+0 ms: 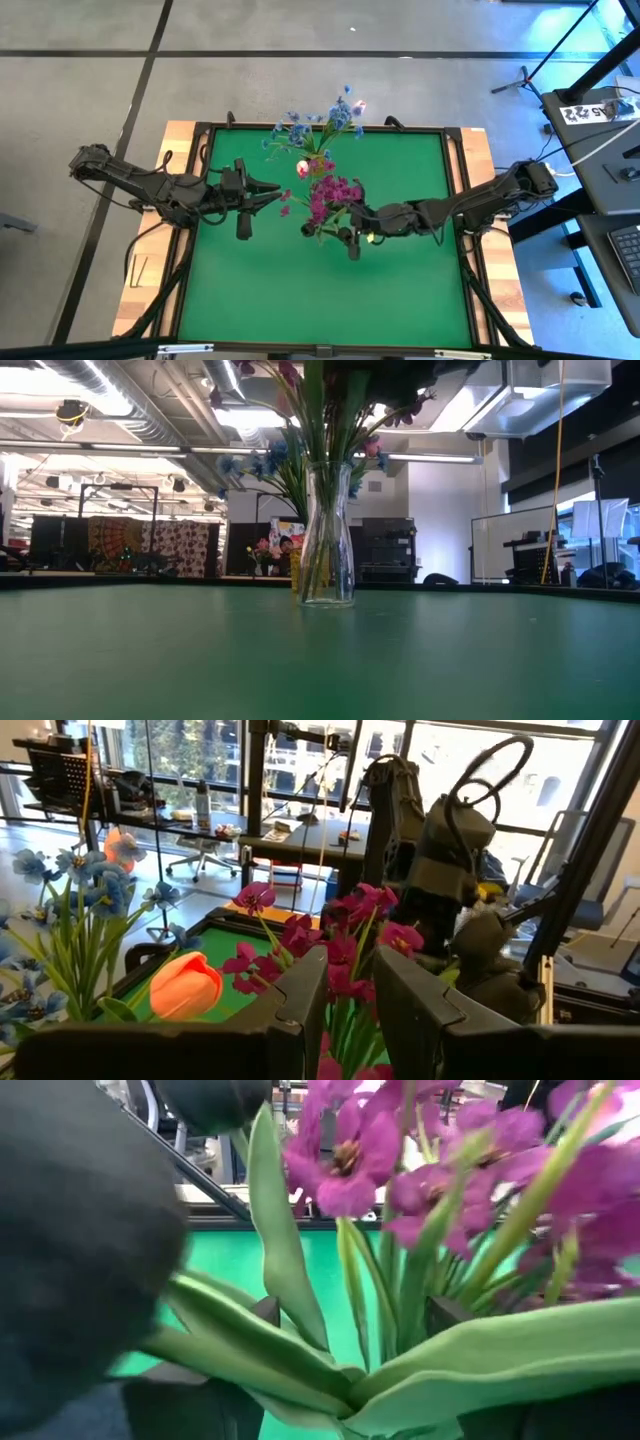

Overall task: Sort flowers into vase by color
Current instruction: Put the black flower into the transparent vase

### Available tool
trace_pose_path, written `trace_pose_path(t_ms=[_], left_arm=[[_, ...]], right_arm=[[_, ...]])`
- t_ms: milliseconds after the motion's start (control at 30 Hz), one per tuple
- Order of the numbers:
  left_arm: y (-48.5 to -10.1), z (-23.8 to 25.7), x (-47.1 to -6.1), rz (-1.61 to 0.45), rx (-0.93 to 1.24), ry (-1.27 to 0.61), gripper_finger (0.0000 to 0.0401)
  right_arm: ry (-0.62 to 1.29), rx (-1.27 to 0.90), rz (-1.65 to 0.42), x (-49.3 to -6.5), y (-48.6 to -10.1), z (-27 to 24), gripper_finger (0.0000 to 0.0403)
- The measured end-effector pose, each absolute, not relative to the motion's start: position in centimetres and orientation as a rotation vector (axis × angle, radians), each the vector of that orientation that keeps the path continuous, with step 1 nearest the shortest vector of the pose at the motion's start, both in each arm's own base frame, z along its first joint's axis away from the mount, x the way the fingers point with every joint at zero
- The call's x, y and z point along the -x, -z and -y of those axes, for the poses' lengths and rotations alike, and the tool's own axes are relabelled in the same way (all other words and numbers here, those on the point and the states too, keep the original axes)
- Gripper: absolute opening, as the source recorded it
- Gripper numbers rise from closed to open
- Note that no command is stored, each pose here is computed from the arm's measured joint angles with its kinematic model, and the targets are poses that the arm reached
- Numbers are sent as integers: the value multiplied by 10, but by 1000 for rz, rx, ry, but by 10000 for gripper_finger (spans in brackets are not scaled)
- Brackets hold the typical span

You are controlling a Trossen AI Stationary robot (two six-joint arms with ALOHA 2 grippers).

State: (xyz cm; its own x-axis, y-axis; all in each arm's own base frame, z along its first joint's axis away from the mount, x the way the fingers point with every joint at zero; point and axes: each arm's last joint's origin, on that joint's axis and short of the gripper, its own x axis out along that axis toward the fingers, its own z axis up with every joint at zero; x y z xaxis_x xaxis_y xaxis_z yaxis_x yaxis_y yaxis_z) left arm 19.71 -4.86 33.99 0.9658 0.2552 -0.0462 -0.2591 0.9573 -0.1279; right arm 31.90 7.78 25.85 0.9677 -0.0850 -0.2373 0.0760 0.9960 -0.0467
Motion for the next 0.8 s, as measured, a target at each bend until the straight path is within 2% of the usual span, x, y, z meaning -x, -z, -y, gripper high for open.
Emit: trace_pose_path(t_ms=[400,800], left_arm=[[-339,49,-197,-34,149,-259,80],[-339,49,-197,-32,159,-261,80]], right_arm=[[78,-5,-272,-298,-278,-72,270],[49,-29,-352,-295,-271,-73,287]])
